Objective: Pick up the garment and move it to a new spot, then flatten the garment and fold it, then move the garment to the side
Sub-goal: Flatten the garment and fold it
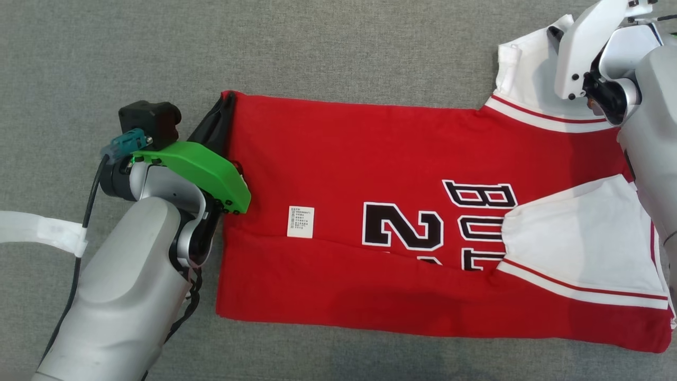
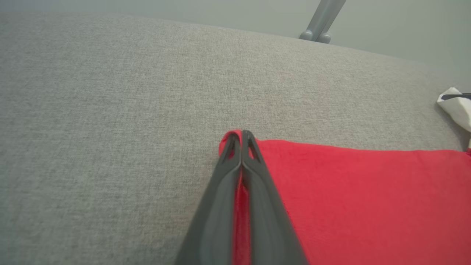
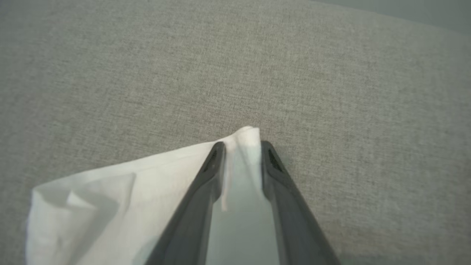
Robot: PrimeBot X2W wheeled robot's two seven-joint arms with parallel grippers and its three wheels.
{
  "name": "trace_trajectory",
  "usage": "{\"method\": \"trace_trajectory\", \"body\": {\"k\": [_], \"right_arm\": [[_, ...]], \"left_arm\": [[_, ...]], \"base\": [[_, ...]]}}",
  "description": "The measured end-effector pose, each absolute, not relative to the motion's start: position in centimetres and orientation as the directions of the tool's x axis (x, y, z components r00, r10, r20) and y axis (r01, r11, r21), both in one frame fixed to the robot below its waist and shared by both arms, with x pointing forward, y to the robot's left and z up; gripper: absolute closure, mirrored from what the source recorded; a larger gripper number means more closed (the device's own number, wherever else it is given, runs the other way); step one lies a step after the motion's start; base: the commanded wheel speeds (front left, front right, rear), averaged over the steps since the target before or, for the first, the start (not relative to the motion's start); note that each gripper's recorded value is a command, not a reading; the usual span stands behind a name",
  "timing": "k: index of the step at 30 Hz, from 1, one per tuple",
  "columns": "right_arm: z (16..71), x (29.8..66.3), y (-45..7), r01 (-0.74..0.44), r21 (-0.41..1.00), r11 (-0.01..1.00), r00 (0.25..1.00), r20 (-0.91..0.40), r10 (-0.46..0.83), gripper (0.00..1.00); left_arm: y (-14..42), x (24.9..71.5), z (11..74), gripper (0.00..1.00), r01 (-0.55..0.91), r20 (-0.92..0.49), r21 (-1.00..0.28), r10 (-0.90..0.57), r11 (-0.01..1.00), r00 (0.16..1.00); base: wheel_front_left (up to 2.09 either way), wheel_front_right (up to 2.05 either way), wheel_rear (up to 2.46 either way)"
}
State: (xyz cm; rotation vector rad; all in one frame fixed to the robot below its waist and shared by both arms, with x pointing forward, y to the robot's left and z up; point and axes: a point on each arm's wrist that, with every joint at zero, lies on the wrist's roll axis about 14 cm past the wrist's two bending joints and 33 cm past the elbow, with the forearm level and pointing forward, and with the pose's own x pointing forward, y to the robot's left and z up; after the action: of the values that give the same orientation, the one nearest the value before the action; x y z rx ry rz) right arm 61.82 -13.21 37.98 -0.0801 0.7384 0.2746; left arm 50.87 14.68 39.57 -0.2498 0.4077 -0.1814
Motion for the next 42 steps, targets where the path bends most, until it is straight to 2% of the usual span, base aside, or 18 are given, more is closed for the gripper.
{"method": "trace_trajectory", "body": {"k": [2, 4, 5, 17, 26, 34, 42], "right_arm": [[38.0, 61.9, -13.1, -0.282, 0.016, 0.959, 0.709, -0.670, 0.220, 0.74], [38.0, 62.0, -13.1, -0.290, 0.003, 0.957, 0.715, -0.665, 0.219, 0.96], [38.0, 62.0, -13.1, -0.291, 0.000, 0.957, 0.719, -0.660, 0.219, 1.00], [40.9, 61.5, -13.9, -0.251, 0.034, 0.967, 0.789, -0.572, 0.225, 1.00], [45.1, 59.5, -16.0, -0.237, 0.107, 0.966, 0.866, -0.428, 0.260, 1.00], [48.0, 55.4, -17.3, -0.255, 0.212, 0.944, 0.899, -0.307, 0.312, 1.00], [48.1, 49.1, -18.5, -0.243, 0.308, 0.920, 0.914, -0.244, 0.324, 1.00]], "left_arm": [[14.8, 50.9, 39.5, 1.00, 0.122, -0.370, -0.273, -0.221, 0.954, 0.902], [14.8, 50.9, 39.4, 1.00, 0.122, -0.372, -0.272, -0.222, 0.954, 0.902], [14.8, 50.9, 39.4, 1.00, 0.123, -0.371, -0.272, -0.222, 0.954, 0.902], [15.2, 50.4, 40.1, 1.00, 0.123, -0.358, -0.275, -0.220, 0.954, 0.907], [15.0, 49.4, 41.3, 1.00, 0.138, -0.326, -0.319, -0.245, 0.938, 0.913], [14.8, 47.7, 42.5, 1.00, 0.167, -0.285, -0.320, -0.263, 0.933, 0.922], [14.0, 45.1, 43.3, 1.00, 0.203, -0.250, -0.335, -0.294, 0.920, 0.923]], "base": [[0.00, 0.00, 0.00], [0.00, 0.00, 0.00], [0.00, 0.00, 0.00], [0.00, 0.00, 0.00], [0.00, 0.00, 0.00], [0.00, 0.00, 0.00], [0.00, 0.00, 0.00]]}}
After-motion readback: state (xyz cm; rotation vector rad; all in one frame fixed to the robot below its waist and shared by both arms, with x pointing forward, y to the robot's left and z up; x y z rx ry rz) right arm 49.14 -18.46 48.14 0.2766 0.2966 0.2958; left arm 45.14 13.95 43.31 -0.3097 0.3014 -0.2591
